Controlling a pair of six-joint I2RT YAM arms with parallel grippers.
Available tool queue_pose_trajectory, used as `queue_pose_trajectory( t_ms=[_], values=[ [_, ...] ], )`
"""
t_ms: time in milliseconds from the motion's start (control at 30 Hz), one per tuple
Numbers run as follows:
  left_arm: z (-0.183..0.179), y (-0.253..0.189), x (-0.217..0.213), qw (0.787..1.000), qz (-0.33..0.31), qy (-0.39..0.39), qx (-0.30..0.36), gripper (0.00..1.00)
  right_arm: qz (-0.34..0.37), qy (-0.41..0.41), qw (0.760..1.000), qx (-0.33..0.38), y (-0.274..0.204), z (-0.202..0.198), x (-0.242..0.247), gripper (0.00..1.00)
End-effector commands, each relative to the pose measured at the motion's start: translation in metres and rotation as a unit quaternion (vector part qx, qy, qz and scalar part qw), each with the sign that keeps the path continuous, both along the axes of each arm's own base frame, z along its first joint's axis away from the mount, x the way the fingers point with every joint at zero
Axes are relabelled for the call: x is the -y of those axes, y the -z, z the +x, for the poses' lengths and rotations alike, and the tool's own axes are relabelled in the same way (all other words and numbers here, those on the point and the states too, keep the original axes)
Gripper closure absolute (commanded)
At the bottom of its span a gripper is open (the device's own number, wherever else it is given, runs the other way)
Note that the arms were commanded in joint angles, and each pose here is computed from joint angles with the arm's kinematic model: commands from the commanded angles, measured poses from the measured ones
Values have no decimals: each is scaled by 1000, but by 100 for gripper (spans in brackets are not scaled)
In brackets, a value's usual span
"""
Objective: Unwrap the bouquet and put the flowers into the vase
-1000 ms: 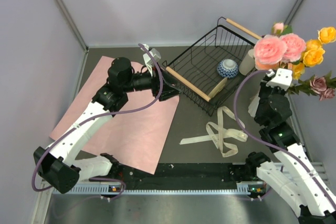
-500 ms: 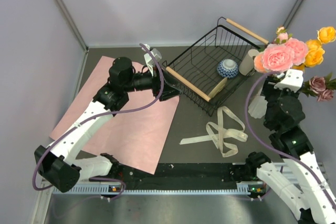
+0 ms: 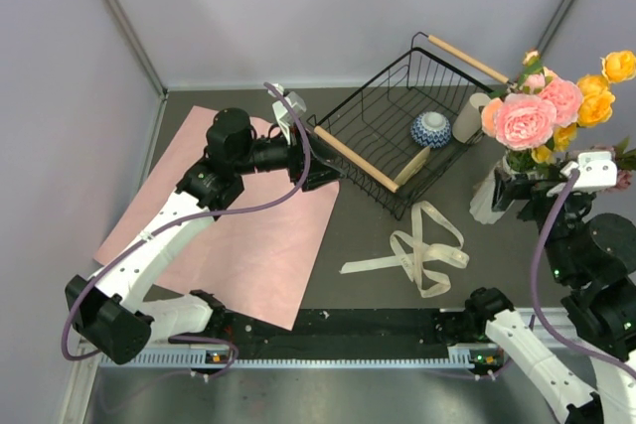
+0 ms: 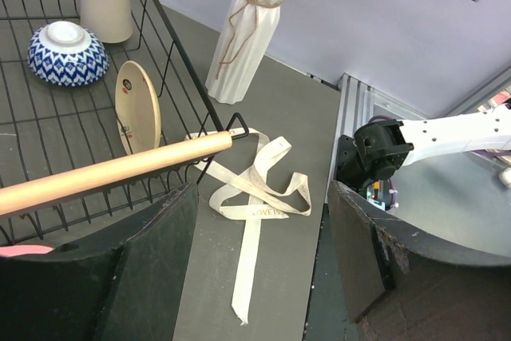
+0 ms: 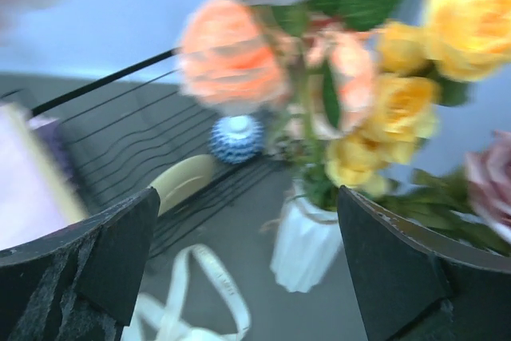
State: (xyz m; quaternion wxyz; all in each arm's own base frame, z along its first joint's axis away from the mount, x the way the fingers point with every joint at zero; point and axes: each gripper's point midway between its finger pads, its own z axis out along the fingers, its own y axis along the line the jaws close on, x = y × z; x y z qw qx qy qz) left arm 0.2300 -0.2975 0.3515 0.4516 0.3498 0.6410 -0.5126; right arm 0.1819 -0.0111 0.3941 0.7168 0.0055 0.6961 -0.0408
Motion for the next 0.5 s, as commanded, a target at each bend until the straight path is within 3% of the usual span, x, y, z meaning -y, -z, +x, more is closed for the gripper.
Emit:
queue_pose_trajectory(
  t_ms=[0,100,267,467],
  values=[
    [2,-10,-2,999,-6,-7,37,28,27,-246,965,-90,27,-24,-87,6],
    [2,-16,-7,998,-3,-21,54,28,74,-316,937,-126,38,-28,-119,5],
    [8,-27,-20,993,-6,-72,89,28,165,-218,944,-183,75,10,-114,1],
    [1,-65,-41,985,-39,-129,107,27,180,-222,952,-105,43,17,-112,1]
  ],
)
